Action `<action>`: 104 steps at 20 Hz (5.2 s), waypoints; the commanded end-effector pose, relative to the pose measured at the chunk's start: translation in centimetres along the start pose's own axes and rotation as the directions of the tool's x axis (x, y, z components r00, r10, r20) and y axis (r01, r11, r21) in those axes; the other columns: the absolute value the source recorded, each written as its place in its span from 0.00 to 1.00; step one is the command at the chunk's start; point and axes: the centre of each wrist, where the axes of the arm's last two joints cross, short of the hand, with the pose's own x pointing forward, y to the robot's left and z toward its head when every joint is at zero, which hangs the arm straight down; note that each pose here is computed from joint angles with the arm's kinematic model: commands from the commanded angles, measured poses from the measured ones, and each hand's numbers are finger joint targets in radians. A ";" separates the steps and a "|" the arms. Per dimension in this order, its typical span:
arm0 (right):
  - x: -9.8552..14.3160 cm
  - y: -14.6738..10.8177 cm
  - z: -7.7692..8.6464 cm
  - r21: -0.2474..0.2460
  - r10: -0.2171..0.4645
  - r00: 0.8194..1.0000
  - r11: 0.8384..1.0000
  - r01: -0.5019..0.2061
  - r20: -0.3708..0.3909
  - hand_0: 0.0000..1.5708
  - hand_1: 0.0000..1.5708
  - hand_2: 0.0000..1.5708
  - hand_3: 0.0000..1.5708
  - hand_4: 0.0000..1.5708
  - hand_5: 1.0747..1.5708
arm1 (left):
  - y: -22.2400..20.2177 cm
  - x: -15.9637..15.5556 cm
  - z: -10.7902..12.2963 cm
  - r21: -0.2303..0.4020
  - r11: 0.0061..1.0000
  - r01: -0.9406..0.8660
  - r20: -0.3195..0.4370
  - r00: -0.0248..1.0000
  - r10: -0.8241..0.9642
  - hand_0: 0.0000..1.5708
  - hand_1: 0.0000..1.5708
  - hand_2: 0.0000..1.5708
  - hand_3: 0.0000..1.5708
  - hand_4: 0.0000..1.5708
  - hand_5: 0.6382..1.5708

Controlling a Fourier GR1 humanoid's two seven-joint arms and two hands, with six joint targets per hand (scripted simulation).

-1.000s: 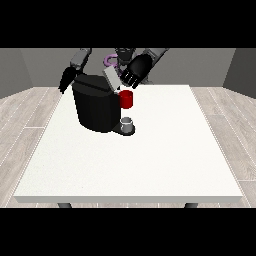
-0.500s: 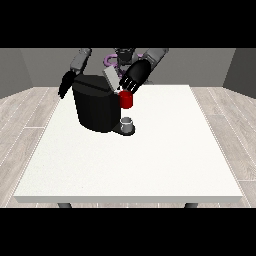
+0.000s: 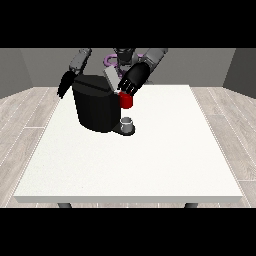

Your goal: Insert the coffee pod into the coffee machine and close the lid

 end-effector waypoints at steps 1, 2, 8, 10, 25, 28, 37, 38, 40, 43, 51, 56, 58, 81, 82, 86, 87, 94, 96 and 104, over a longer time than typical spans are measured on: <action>0.8 -0.1 -0.7 -0.014 0.015 1.000 1.000 -0.015 -0.002 0.00 0.00 0.00 0.00 0.00 1.00 | 0.9 1.3 -0.4 -0.002 1.000 0.006 -0.017 1.000 -0.006 0.77 0.77 0.80 0.76 0.26 1.00; -0.4 1.4 1.3 0.014 0.001 1.000 1.000 -0.001 -0.003 0.00 0.00 0.00 0.00 0.00 1.00 | 1.8 -1.0 0.7 0.017 1.000 -0.007 -0.018 1.000 0.008 0.77 0.77 0.80 0.76 0.27 1.00; -0.2 -1.8 -0.6 -0.037 -0.008 1.000 0.999 0.008 0.007 0.00 0.00 0.00 0.00 0.00 1.00 | 1.7 0.3 0.4 0.037 0.999 0.026 0.039 0.999 -0.027 0.77 0.77 0.79 0.76 0.22 1.00; 0.8 -0.2 -0.7 0.014 -0.012 1.000 1.000 0.012 0.000 0.00 0.00 0.00 0.00 0.00 1.00 | 0.8 1.2 -0.3 0.077 0.997 0.031 0.020 0.999 -0.033 0.76 0.76 0.78 0.74 0.23 1.00; 1.8 0.4 -1.0 -0.019 -0.001 1.000 1.000 0.002 0.023 0.00 0.00 0.00 0.00 0.00 1.00 | 1.7 -0.2 0.5 0.102 0.972 0.209 0.021 0.977 -0.212 0.72 0.72 0.73 0.64 0.00 1.00; -0.4 -0.3 0.7 -0.011 -0.007 1.000 1.000 0.007 -0.002 0.00 0.00 0.00 0.00 0.00 1.00 | 0.0 -2.0 0.6 0.102 0.985 0.139 0.007 0.990 -0.140 0.71 0.71 0.72 0.63 0.00 1.00; 1.4 0.2 -1.0 -0.030 -0.008 0.999 1.000 0.010 0.047 0.00 0.00 0.00 0.00 0.00 1.00 | 4.6 0.8 1.1 0.226 0.962 0.150 0.082 0.982 -0.172 0.79 0.79 0.77 0.62 0.00 1.00; 2.4 0.6 -1.5 0.000 0.001 0.998 1.000 -0.001 0.057 0.00 0.00 0.00 0.00 0.09 1.00 | 0.9 1.9 -0.6 0.219 0.966 0.141 0.074 0.984 -0.160 0.77 0.77 0.75 0.62 0.00 1.00; 2.5 -1.1 -1.9 -0.020 0.012 0.999 1.000 -0.011 0.043 0.00 0.00 0.00 0.00 0.07 1.00 | 4.3 0.8 0.9 0.203 0.966 0.159 0.075 0.981 -0.177 0.78 0.78 0.77 0.62 0.00 1.00; 2.2 0.1 -0.7 -0.019 0.021 0.998 1.000 -0.020 0.052 0.00 0.00 0.00 0.00 0.05 1.00 | 3.4 -1.7 1.6 0.237 0.954 0.185 0.090 0.973 -0.211 0.78 0.78 0.75 0.56 0.00 1.00; 2.7 -0.2 -1.7 -0.041 0.026 0.998 0.999 -0.023 0.058 0.00 0.00 0.00 0.00 0.07 1.00 | 5.9 -0.3 2.2 0.294 0.913 0.281 0.076 0.946 -0.315 0.32 0.32 0.49 0.38 0.00 1.00; 0.5 0.2 -0.4 -0.029 0.054 0.998 0.998 -0.054 0.012 0.00 0.00 0.00 0.00 0.09 1.00 | 1.0 -0.4 0.3 0.223 0.936 0.271 0.040 0.957 -0.287 0.00 0.00 0.37 0.29 0.00 1.00; 2.4 0.5 -0.9 -0.025 0.045 0.997 0.999 -0.044 0.056 0.00 0.00 0.00 0.00 0.10 1.00 | 4.0 -2.0 2.0 0.292 0.910 0.294 0.036 0.948 -0.317 0.00 0.00 0.35 0.29 0.00 1.00; -11.1 -3.9 7.8 -0.159 -0.017 0.928 0.986 -0.046 -0.372 0.00 0.00 0.00 0.00 0.00 1.00 | -20.3 -6.2 1.8 0.005 0.793 -0.609 0.095 0.790 0.606 0.00 0.00 0.00 0.00 0.30 1.00; -11.3 -5.0 8.3 -0.152 -0.009 0.931 0.987 -0.050 -0.364 0.00 0.00 0.00 0.00 0.00 1.00 | -21.7 -7.9 3.0 0.044 0.706 -0.707 0.068 0.707 0.704 0.00 0.00 0.00 0.00 0.26 1.00; -12.8 -4.9 11.1 -0.155 -0.026 0.901 0.987 -0.046 -0.432 0.00 0.00 0.00 0.00 0.00 1.00 | -29.2 -9.6 6.8 0.019 0.602 -0.799 -0.061 0.600 0.798 0.00 0.00 0.00 0.00 0.25 1.00; -12.1 -4.6 10.3 -0.157 -0.037 0.922 0.987 -0.026 -0.385 0.00 0.00 0.00 0.00 0.00 1.00 | -29.5 -10.0 7.4 0.022 0.601 -0.799 -0.051 0.600 0.799 0.00 0.00 0.00 0.00 0.27 1.00; -5.9 -2.2 5.3 0.033 -0.070 0.976 0.996 0.078 -0.204 0.00 0.00 0.00 0.00 0.00 1.00 | -30.7 -13.2 10.9 0.028 0.565 -0.825 -0.122 0.558 0.821 0.00 0.00 0.00 0.00 0.25 1.00; -5.8 -3.1 5.9 0.064 -0.037 0.968 0.996 0.055 -0.250 0.00 0.00 0.00 0.00 0.04 1.00 | -33.3 -13.0 12.7 0.045 0.548 -0.835 -0.202 0.529 0.824 0.00 0.00 0.00 0.00 0.26 1.00; -4.5 -7.6 2.7 0.012 -0.011 0.978 1.000 0.014 -0.209 0.00 0.00 0.00 0.00 0.00 1.00 | -32.1 -9.9 11.1 0.032 0.499 -0.866 -0.141 0.490 0.860 0.00 0.00 0.00 0.00 0.25 1.00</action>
